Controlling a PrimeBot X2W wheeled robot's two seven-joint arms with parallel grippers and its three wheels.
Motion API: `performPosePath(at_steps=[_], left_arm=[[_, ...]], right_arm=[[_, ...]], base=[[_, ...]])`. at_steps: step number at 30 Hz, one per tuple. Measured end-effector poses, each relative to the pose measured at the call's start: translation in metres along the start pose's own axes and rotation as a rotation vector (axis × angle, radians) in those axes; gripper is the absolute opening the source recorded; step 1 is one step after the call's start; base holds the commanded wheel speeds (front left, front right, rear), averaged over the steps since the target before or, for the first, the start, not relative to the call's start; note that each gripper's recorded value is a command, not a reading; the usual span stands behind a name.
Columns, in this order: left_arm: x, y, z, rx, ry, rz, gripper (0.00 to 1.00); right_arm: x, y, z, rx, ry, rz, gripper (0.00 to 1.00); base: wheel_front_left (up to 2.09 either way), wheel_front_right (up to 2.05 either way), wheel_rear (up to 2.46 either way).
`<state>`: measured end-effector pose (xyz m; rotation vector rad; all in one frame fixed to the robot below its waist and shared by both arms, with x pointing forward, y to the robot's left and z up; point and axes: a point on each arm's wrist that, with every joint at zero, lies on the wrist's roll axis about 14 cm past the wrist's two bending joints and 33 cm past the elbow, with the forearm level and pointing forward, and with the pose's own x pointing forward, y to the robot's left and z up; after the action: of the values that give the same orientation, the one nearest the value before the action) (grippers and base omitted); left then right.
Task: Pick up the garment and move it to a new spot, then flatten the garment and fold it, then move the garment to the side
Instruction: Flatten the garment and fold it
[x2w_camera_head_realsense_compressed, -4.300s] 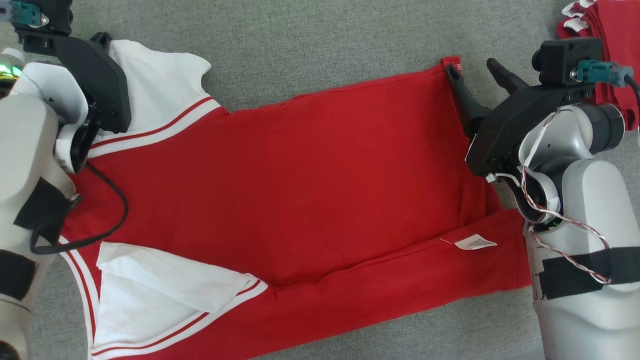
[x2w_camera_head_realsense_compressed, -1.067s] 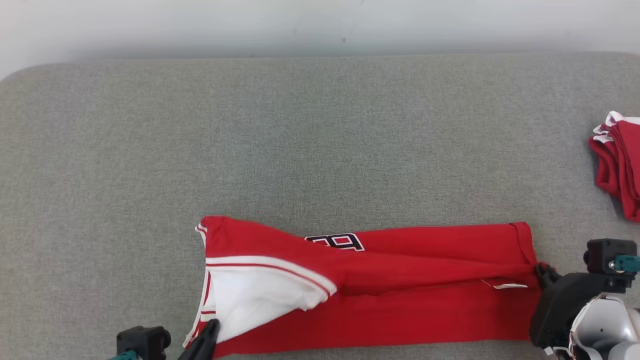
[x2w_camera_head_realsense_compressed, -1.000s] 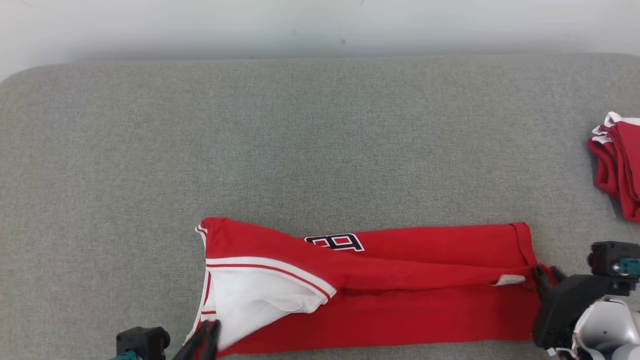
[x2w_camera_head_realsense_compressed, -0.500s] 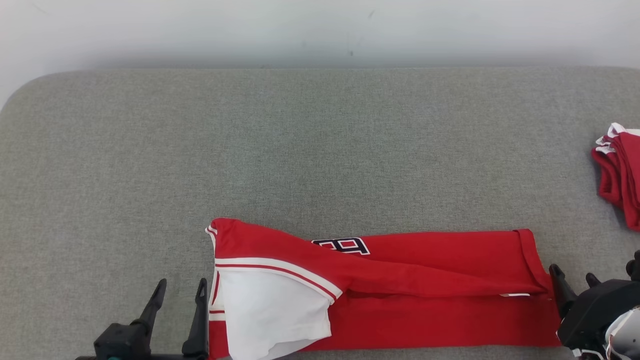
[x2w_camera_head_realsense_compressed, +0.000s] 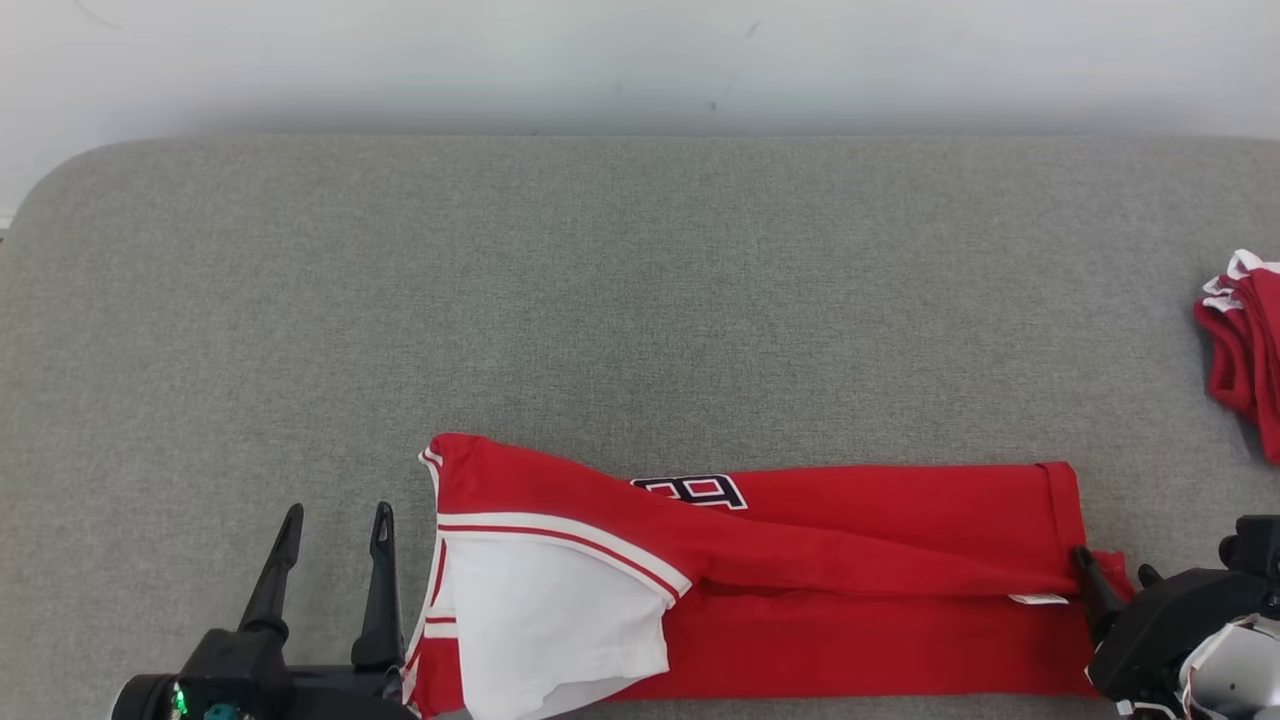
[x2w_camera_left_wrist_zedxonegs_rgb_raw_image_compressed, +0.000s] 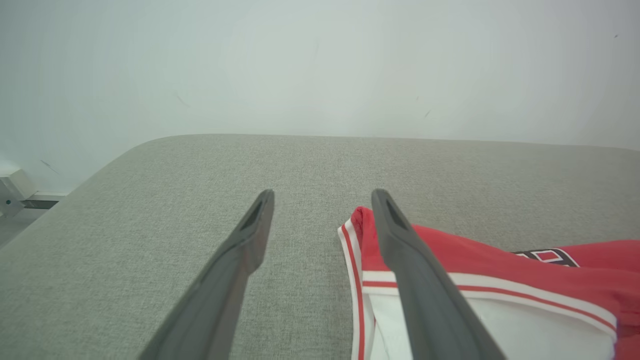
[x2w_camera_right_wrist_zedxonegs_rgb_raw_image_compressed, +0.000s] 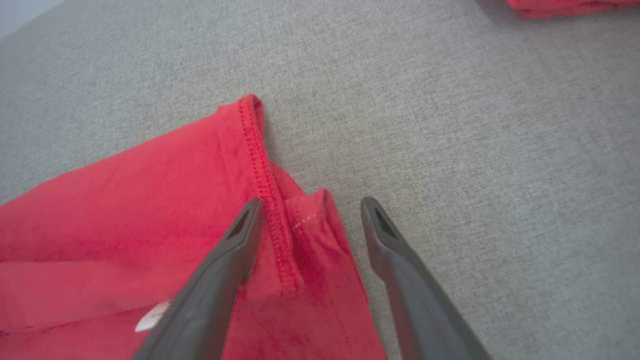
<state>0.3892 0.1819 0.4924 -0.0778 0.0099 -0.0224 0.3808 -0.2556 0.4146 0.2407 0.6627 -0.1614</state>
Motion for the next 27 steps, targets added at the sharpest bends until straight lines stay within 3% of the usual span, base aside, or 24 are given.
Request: performPosePath(at_steps=[15,17,18,19,20,27], left_arm=[[-0.010,0.021,-0.013,0.010,0.028,0.061,1.00],[-0.013,0.024,-0.016,0.008,0.036,0.072,1.00],[-0.014,0.025,-0.017,0.010,0.038,0.075,1.00],[-0.014,0.026,-0.017,0.013,0.037,0.080,1.00],[-0.014,0.027,-0.017,0.014,0.036,0.085,1.00],[-0.014,0.028,-0.021,0.008,0.047,0.088,1.00]], right_arm=[[0.030,0.031,-0.027,-0.064,0.156,0.052,1.00],[0.032,0.036,-0.031,-0.067,0.173,0.068,0.49],[0.032,0.039,-0.032,-0.067,0.178,0.078,0.49],[0.033,0.042,-0.032,-0.069,0.181,0.086,0.11],[0.033,0.045,-0.033,-0.070,0.182,0.094,0.00],[0.030,0.037,-0.018,0.004,0.096,0.088,0.00]], base=[[0.00,0.00,0.00],[0.00,0.00,0.00],[0.00,0.00,0.00],[0.00,0.00,0.00],[0.00,0.00,0.00],[0.00,0.00,0.00]])
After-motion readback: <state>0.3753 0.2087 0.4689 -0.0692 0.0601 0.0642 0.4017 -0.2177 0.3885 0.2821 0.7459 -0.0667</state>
